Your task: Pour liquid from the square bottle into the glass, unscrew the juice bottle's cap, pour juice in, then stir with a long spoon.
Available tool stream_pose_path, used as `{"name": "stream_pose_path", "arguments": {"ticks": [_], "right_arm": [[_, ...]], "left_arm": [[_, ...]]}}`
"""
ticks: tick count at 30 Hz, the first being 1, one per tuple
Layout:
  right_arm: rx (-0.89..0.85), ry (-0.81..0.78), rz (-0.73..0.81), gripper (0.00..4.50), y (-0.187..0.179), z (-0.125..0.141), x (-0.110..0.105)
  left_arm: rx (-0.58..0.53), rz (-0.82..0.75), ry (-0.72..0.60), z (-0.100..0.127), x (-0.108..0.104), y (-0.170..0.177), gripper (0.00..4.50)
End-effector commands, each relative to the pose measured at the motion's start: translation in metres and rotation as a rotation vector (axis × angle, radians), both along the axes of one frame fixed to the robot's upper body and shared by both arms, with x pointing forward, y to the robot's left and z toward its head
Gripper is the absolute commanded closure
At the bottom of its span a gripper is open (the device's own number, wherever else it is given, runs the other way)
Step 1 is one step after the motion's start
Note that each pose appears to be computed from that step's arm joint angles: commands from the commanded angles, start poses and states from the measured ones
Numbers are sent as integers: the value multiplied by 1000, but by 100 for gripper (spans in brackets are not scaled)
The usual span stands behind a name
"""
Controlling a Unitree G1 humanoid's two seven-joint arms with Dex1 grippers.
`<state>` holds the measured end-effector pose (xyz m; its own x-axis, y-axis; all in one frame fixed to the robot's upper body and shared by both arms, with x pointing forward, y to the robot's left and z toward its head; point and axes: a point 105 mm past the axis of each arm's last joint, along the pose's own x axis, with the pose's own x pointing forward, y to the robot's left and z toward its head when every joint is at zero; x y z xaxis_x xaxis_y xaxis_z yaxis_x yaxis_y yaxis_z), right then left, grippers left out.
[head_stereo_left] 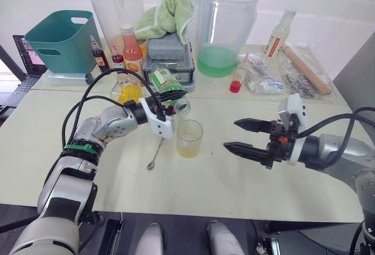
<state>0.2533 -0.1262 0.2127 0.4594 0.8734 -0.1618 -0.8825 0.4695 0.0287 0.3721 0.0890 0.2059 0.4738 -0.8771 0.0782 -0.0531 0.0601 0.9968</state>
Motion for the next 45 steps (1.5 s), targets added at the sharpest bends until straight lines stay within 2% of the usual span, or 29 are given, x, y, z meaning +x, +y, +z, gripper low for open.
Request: {"name": "stream_pose_path", "arguments": {"ticks": [1,5,27,31,35,40,43,45], "right_arm": [[-6,-67,12,2,3,11,-3],[-9,-71,1,2,2,11,-2],[-13,-76,4,2,5,11,1],[-15,-77,4,2,6,11,2],[-21,-69,8,2,6,10,3],[-10,-70,19,2,7,12,4],[-15,-70,31,2,8,13,4],[-11,-72,45,2,9,15,5]], "left_arm": [[-38,-33,-98,26,-4,-7,308],[-9,-39,-120,24,-3,-9,308],[-16,-42,-124,24,-1,-11,308],[-142,-37,16,35,1,-13,308],[-123,-67,86,38,-5,-17,308],[-181,-69,168,48,-6,-15,308],[-272,-55,216,66,-5,-12,308],[-377,-32,280,83,-1,-6,308]]}}
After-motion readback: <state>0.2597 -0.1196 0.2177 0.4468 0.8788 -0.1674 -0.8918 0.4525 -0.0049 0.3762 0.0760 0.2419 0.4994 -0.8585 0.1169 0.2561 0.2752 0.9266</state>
